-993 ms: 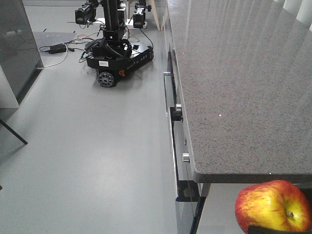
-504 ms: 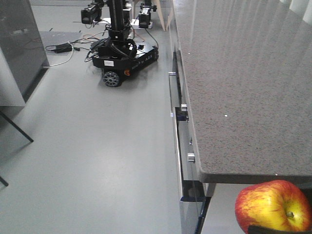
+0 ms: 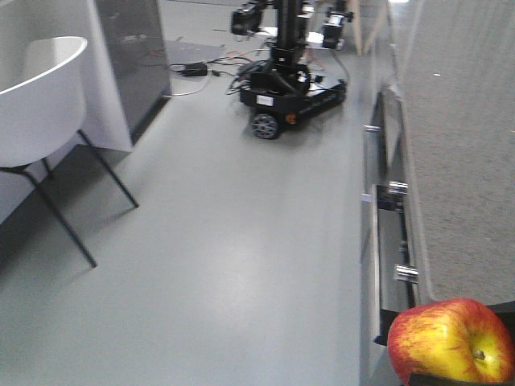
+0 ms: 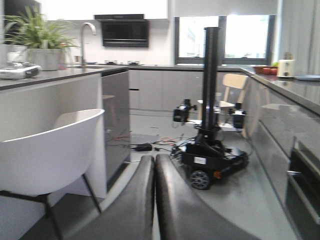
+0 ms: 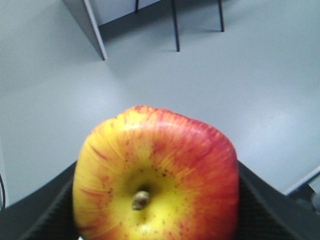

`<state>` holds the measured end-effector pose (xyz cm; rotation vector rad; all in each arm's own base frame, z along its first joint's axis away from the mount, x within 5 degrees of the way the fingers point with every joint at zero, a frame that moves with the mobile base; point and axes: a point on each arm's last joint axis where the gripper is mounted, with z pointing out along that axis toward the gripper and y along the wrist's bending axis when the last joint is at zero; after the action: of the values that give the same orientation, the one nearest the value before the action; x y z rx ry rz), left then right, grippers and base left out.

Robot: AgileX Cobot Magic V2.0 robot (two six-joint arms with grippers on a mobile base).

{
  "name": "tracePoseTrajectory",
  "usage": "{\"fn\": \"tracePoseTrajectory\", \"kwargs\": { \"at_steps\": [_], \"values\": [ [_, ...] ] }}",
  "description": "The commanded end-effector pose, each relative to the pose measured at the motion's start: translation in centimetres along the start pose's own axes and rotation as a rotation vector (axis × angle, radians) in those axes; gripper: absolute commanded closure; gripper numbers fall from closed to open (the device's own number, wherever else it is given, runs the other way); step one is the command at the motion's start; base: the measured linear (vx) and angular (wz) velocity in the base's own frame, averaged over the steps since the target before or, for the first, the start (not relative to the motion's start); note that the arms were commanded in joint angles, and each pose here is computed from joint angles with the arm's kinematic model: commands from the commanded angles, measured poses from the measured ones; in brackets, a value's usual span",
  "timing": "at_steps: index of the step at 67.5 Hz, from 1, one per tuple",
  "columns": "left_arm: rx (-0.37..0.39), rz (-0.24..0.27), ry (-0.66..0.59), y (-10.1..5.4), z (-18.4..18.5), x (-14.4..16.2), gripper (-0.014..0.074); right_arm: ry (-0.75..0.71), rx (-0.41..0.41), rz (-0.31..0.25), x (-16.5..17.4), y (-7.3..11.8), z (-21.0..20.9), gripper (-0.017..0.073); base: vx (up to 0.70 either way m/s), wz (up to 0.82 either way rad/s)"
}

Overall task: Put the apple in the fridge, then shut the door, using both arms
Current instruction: 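Turn the base away from the counter toward the open fridge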

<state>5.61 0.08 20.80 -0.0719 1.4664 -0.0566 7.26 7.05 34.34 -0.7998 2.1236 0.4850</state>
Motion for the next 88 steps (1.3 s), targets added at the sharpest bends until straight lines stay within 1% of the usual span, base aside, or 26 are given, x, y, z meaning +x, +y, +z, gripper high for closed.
{"fn": "tracePoseTrajectory", "kwargs": {
  "at_steps": [1,88],
  "values": [
    [0.011,-0.016,-0.061,-0.02,-0.09,0.19,0.0599,-0.097,0.0,0.0,-1.27,0.06,-0.58,0.0216,-0.04,0.47],
    [0.011,-0.016,-0.061,-0.02,-0.09,0.19,0.0599,-0.097,0.0,0.0,-1.27,0.06,-0.58,0.0216,-0.04,0.53]
  ]
}}
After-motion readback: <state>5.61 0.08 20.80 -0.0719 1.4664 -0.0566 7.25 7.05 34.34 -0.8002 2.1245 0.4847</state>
